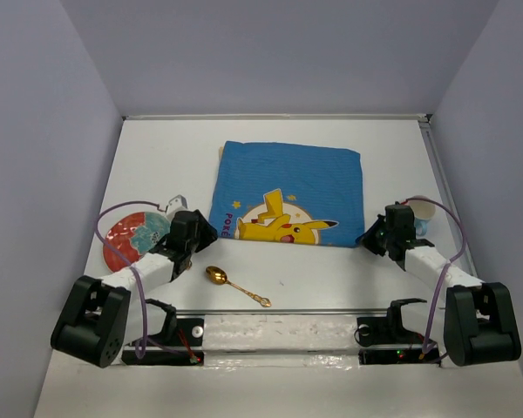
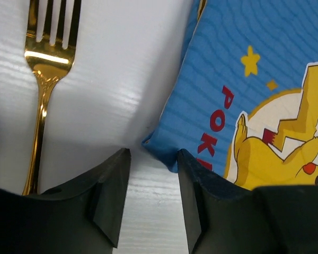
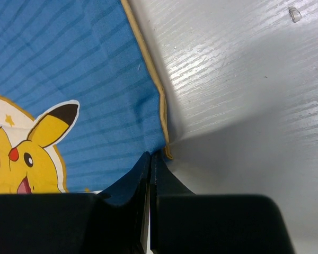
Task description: Set the dinner table for one person
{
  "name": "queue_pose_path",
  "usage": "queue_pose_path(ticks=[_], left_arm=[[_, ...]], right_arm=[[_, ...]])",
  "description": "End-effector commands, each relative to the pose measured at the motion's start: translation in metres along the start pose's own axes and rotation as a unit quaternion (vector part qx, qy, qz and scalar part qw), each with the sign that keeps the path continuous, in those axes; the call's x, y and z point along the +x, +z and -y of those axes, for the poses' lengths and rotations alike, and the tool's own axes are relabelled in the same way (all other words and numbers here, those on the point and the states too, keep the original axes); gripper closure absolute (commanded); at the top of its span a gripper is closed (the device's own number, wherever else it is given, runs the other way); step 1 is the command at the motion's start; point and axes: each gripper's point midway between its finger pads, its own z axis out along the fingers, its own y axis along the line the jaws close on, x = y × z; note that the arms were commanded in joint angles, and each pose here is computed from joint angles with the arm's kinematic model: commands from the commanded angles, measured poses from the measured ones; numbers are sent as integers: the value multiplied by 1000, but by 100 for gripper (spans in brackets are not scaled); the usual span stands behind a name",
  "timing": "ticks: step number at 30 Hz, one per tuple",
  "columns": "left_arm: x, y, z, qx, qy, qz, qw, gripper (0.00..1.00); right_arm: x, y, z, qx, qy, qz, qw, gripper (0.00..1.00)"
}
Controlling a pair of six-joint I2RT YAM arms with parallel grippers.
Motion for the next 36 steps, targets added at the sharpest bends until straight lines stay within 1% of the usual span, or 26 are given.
queue_pose_path(ticks=[1,2,3,6,8,9,10,15,18,19,21,22,23,26,31,32,34,35,36], left_arm=[[-27,11,28,31,-16,33,999,48],[-29,14,29,28,-19,37,999,60],[-31,15,29,27,-29,42,998,63],[-36,14,26,24,-48,63,997,68],[-33,14,20,19,-51,65,996,95],[-32,14,20,19,-51,64,996,95],[-27,13,18,18,-49,58,997,100],[-23,2,13,29,-43,58,997,100],[-19,-4,7,22,-33,52,998,100],[-22,-9,10,30,-34,59,997,100],[-19,-16,8,30,-35,53,998,100],[-24,-22,11,41,-39,64,996,100],[-19,-25,4,33,-39,59,997,100],[-18,-34,-2,35,-47,69,996,100],[-12,-38,-8,40,-53,69,995,100],[-10,-37,-9,37,-51,68,996,99],[-10,-36,-8,37,-50,65,996,91],[-11,-35,-8,36,-49,64,996,89],[-11,-35,-7,35,-49,64,996,86]], right_arm=[[-12,-3,-10,-13,-13,16,1000,96],[-12,-3,-11,-14,-13,15,1000,96],[-12,-3,-10,-13,-14,16,1000,96],[-12,-3,-11,-14,-15,15,1000,96],[-13,-2,-11,-12,-15,17,1000,96],[-13,-2,-11,-12,-14,17,1000,96],[-15,-2,-11,-12,-15,18,1000,96],[-16,0,-10,-7,-15,18,1000,96],[-18,0,-12,-7,-17,20,1000,96],[-19,0,-11,-5,-20,21,1000,96],[-21,-1,-13,-5,-25,23,999,95],[-22,0,-13,-5,-27,22,999,95],[-22,0,-14,-6,-29,20,999,95],[-17,0,-13,-8,-31,10,999,94],[-12,-2,-14,-16,-35,-1,999,93],[-12,-3,-15,-20,-37,0,999,93],[-11,-5,-18,-26,-37,-3,999,92],[-8,-5,-18,-29,-38,-7,999,92],[-5,-5,-18,-34,-38,-14,999,92]])
